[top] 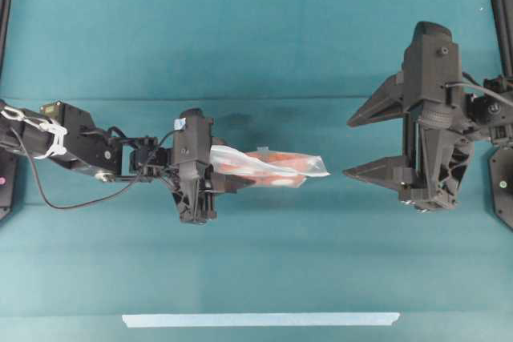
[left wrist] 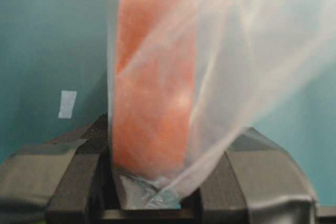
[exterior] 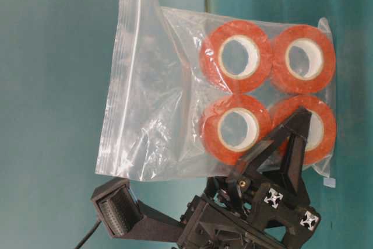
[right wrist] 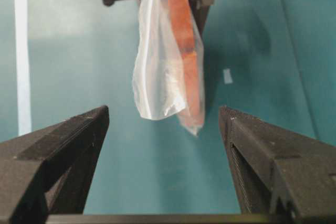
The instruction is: Hand over the clear zip bag and make it stand upright.
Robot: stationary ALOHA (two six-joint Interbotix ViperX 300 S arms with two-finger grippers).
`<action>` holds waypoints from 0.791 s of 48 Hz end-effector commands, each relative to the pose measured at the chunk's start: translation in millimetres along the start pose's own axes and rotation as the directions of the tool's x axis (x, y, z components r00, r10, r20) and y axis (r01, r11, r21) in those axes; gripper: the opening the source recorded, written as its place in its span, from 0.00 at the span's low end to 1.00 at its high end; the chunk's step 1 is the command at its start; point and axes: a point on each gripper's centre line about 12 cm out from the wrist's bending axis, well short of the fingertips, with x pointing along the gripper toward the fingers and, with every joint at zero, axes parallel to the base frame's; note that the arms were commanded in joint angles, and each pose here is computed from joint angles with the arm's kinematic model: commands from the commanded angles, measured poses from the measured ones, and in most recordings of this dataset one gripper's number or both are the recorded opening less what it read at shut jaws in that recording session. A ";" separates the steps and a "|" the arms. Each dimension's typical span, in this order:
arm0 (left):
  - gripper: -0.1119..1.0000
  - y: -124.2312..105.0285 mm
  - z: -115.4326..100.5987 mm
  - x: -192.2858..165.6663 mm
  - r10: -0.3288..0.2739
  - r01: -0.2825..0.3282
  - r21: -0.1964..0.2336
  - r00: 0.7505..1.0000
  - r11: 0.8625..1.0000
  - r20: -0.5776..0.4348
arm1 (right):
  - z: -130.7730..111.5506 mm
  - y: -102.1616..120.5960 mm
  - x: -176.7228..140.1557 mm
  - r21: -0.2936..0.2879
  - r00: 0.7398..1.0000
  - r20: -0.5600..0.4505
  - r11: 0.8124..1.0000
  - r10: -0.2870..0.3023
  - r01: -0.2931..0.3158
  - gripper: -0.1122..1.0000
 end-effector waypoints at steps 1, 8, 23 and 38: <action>0.32 -1.5 5.3 -1.0 -0.004 0.004 0.000 1.000 1.000 0.017 | 3.9 1.1 -5.2 0.012 1.000 0.024 1.000 0.007 -0.007 0.89; 0.32 -0.8 5.4 -1.0 -0.002 0.002 -0.002 1.000 1.000 0.017 | 3.8 1.6 -5.2 0.011 1.000 0.023 1.000 0.008 -0.008 0.89; 0.32 -0.8 5.2 -1.0 -0.002 0.002 -0.002 1.000 1.000 0.015 | 1.7 0.8 -4.1 0.011 1.000 0.018 1.000 0.006 -0.006 0.89; 0.32 -0.8 5.0 -1.0 -0.002 0.002 -0.002 1.000 1.000 0.014 | 0.6 1.0 -3.5 0.010 1.000 0.014 1.000 0.006 -0.007 0.89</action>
